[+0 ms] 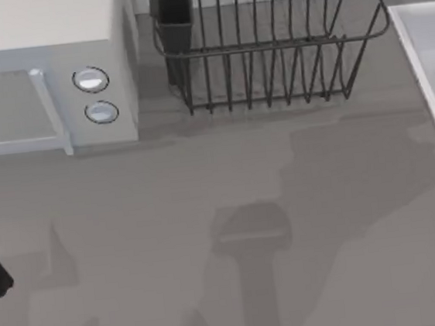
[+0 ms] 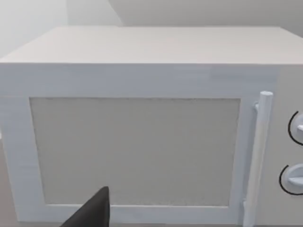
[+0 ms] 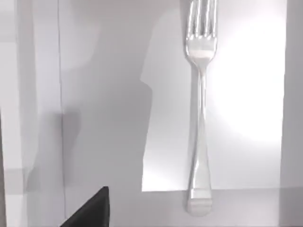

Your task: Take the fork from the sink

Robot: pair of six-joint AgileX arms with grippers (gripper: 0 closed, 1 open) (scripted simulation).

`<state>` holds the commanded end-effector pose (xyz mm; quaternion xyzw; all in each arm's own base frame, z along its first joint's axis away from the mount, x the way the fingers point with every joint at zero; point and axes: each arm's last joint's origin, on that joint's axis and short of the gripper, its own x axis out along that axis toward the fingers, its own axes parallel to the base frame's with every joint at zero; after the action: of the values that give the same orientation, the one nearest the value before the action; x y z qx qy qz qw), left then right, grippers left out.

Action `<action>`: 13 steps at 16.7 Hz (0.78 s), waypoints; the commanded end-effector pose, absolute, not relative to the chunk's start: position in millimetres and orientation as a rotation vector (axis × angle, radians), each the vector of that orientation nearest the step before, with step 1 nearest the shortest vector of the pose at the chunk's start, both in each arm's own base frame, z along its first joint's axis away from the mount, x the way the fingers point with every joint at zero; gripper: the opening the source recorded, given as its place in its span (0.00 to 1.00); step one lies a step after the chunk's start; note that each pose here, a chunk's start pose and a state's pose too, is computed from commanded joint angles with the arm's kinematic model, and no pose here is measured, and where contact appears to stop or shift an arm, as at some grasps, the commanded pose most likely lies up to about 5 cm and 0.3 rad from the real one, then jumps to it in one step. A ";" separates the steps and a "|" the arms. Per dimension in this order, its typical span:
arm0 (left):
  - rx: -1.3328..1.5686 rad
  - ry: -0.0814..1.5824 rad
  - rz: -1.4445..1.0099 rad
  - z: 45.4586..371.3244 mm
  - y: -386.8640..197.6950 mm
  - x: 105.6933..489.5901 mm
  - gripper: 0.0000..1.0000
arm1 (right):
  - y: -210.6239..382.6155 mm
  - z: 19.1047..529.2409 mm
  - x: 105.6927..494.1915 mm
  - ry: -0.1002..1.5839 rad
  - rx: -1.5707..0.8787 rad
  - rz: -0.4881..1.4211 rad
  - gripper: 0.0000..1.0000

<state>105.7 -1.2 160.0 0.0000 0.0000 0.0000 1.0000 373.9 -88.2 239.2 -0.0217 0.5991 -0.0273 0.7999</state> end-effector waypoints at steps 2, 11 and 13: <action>0.000 0.000 0.000 160.0 -1.2 105.7 1.00 | -102.1 212.1 399.0 1.396 -0.029 -0.042 1.00; 0.000 0.000 0.000 160.0 -1.2 105.7 1.00 | -125.1 159.0 431.9 1.571 0.008 -0.008 1.00; 0.000 0.000 0.000 160.0 -1.2 105.7 1.00 | -122.6 158.8 432.4 1.570 0.004 -0.004 1.00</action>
<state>105.7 -1.2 160.0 0.0000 0.0000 0.0000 1.0000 432.4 -122.6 158.8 0.0017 0.7069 -0.0019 0.7073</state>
